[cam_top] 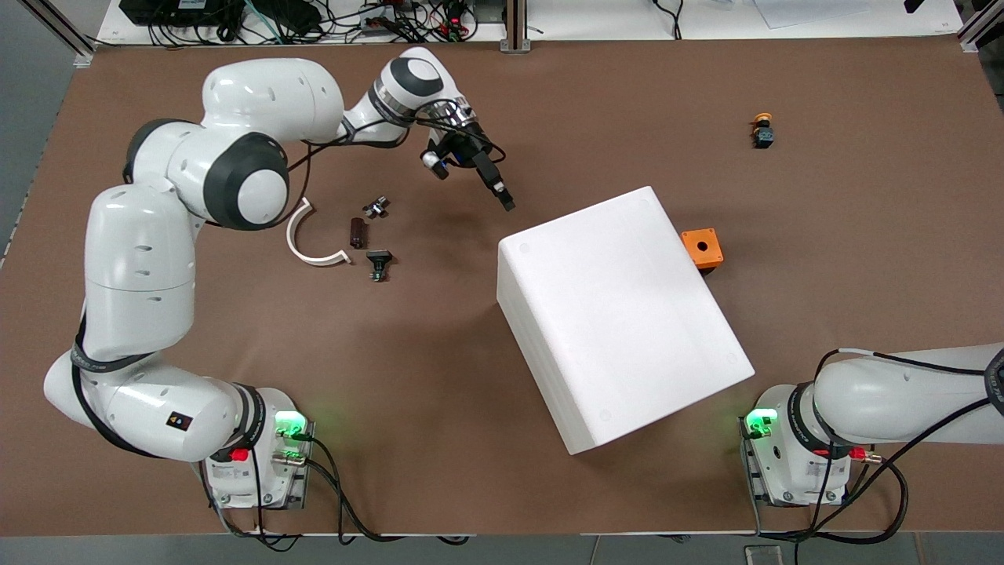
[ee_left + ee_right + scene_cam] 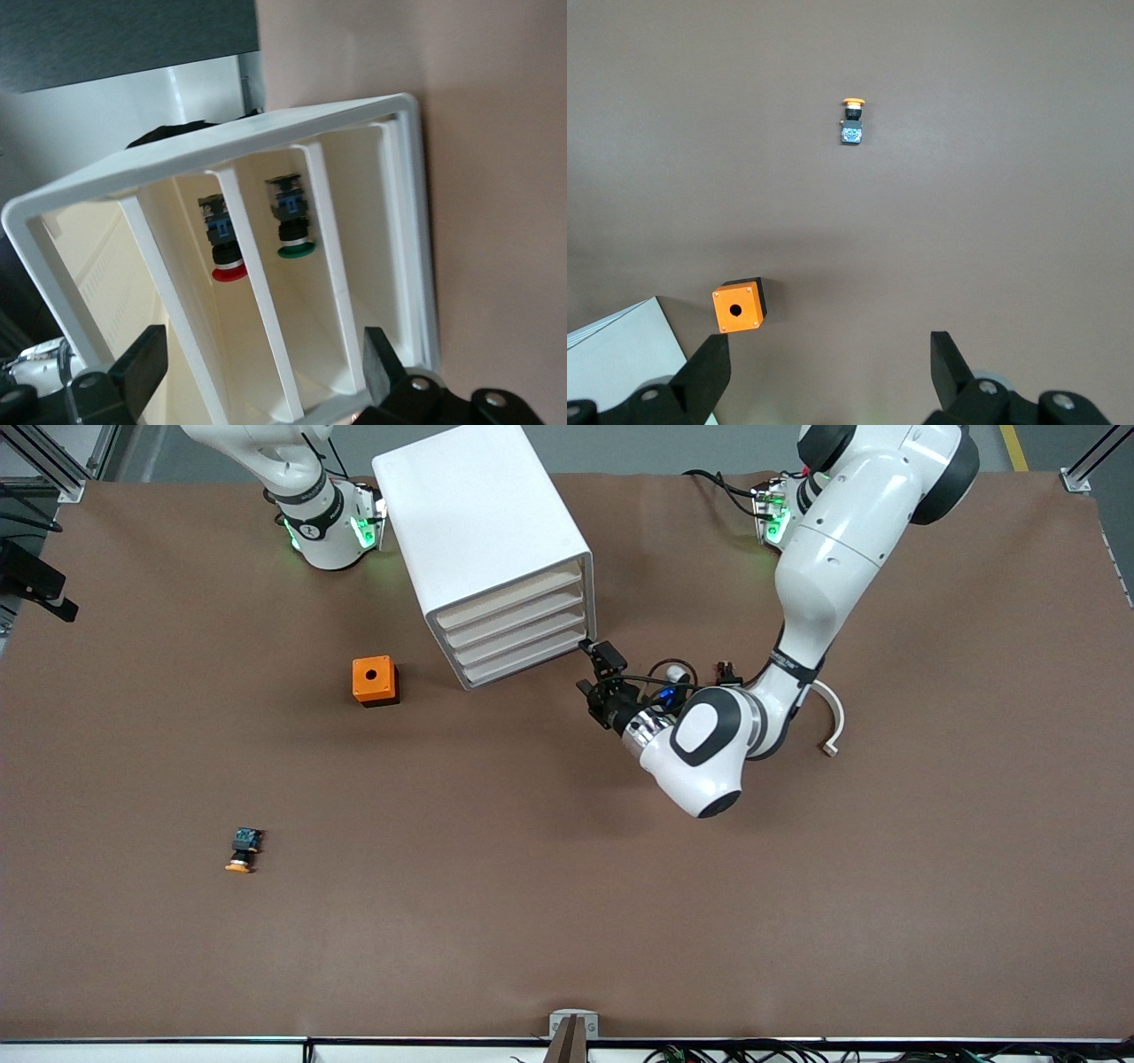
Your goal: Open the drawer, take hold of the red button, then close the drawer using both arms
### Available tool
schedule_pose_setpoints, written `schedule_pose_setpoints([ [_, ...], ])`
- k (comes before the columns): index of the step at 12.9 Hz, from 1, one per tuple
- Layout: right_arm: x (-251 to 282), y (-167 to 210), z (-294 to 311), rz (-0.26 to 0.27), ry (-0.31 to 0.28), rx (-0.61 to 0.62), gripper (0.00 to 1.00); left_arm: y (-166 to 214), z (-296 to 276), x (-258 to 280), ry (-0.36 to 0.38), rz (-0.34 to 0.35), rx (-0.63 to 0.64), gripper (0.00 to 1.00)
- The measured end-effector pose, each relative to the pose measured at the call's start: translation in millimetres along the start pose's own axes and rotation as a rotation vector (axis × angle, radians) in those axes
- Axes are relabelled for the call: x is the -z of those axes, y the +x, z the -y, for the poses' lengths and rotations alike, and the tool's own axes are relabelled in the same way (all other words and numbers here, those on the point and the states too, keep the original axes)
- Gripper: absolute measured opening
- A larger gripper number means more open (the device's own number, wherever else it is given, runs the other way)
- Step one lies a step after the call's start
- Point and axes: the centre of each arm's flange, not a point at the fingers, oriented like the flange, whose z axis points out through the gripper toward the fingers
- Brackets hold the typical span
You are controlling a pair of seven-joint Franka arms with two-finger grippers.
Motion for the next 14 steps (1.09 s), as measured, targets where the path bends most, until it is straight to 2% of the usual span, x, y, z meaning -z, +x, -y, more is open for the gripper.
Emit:
schedule_pose_setpoints([
  [1,-6.6,4.0,-0.1,0.013,0.000,0.000,1.00,-2.9,-1.2,-14.6,0.023,-0.012,0.020,0.90],
  [2,-16.2,9.8,-0.1,0.031,0.000,0.000,1.00,-4.2,-3.3,-27.4,0.042,-0.025,0.039,0.88],
  [3,-26.5,15.9,-0.5,0.050,-0.001,-0.001,1.00,-4.3,-6.4,-38.5,0.057,-0.039,0.057,0.79],
  [4,-35.2,21.2,-2.6,0.063,-0.002,-0.005,1.00,-3.8,-8.5,-49.1,0.075,-0.056,0.071,0.79],
  [6,-42.1,25.8,-11.6,0.067,-0.003,-0.020,1.00,-2.9,-9.2,-71.7,0.119,-0.096,0.085,0.65],
  [8,-43.4,28.1,-14.2,0.058,-0.004,-0.024,1.00,-0.9,-8.1,-95.0,0.150,-0.143,0.120,0.61],
  [10,-57.7,36.4,-15.3,0.077,-0.005,-0.025,1.00,0.4,-8.7,-109.8,0.160,-0.169,0.147,0.59],
  [12,-84.0,50.0,-18.2,0.114,-0.007,-0.029,1.00,2.5,-11.1,-114.1,0.166,-0.176,0.162,0.44],
  [13,-94.4,56.0,-19.9,0.122,-0.009,-0.031,1.00,3.4,-12.0,-116.0,0.169,-0.179,0.165,0.43],
  [14,-102.0,60.9,-20.9,0.125,-0.011,-0.032,1.00,3.8,-12.5,-117.6,0.170,-0.181,0.170,0.33],
])
